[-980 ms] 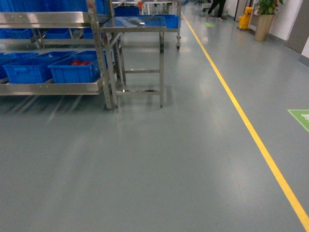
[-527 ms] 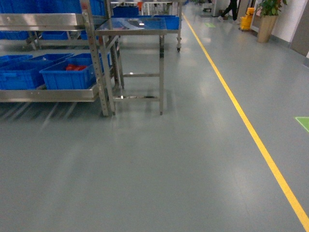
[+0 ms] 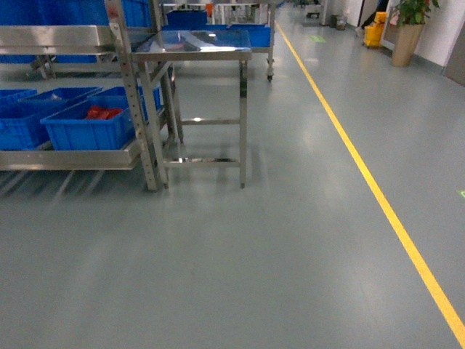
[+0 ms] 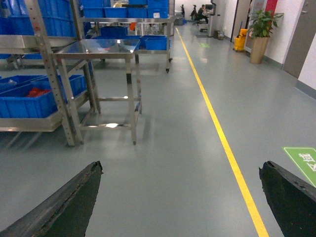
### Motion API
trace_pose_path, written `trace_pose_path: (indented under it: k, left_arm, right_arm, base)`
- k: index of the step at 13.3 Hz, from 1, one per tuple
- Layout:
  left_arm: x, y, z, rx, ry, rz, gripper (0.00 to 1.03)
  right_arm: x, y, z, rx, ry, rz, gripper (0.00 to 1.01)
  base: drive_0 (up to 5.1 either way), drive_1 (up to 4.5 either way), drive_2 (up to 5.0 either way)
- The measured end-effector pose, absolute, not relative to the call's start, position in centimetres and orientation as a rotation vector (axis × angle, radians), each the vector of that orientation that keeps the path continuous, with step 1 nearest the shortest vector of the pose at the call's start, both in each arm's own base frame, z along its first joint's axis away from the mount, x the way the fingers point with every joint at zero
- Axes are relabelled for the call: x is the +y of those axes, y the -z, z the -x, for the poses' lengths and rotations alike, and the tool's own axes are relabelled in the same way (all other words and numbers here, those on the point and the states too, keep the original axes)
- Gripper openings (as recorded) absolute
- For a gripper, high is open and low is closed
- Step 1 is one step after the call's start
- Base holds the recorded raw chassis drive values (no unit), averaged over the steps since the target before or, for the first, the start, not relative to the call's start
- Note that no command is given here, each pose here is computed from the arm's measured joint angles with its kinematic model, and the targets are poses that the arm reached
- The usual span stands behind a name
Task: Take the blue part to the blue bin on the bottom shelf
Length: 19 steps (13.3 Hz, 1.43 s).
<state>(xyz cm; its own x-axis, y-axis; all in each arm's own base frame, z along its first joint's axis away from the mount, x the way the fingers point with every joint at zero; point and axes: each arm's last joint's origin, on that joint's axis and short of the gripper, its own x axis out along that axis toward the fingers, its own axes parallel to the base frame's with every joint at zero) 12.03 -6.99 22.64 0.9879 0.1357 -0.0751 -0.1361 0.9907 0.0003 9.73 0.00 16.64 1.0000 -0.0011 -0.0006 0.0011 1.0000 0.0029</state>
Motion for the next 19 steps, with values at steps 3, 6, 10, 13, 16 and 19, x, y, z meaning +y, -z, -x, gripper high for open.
trace_pose_path:
  k: [3, 6, 10, 13, 16, 19]
  left_arm:
    - [-6.99, -22.64, -12.02, 0.076, -0.136, 0.004, 0.43]
    - [-6.99, -22.62, -12.02, 0.076, -0.136, 0.004, 0.43]
    - [-6.99, -22.62, -12.02, 0.076, -0.136, 0.004, 0.43]
    - [-6.98, -22.64, -12.01, 0.075, -0.136, 0.005, 0.43]
    - [-6.98, -22.64, -12.01, 0.075, -0.136, 0.005, 0.43]
    - [-6.99, -22.63, -12.02, 0.076, -0.136, 0.004, 0.43]
  right_arm:
    - [0.00, -16.63, -9.73, 0.001, 0.000, -0.003, 0.98]
    - [0.00, -16.65, -9.73, 0.000, 0.000, -0.003, 0.98]
    - [0.00, -16.67, -9.73, -0.003, 0.000, -0.003, 0.98]
    - [0.00, -16.65, -9.73, -0.001, 0.000, -0.003, 0.98]
    - [0.00, -16.66, -9.73, -0.001, 0.000, -0.003, 0.98]
    - [0.00, -16.71, -9.73, -0.007, 0.000, -0.003, 0.98]
  base:
    - [0.0, 4.22, -4.3]
    - [0.0, 4.22, -4.3]
    - [0.0, 4.29, -4.2]
    - [0.1, 4.32, -4.2]
    - [0.1, 4.31, -4.2]
    - [0.1, 4.33, -4.2]
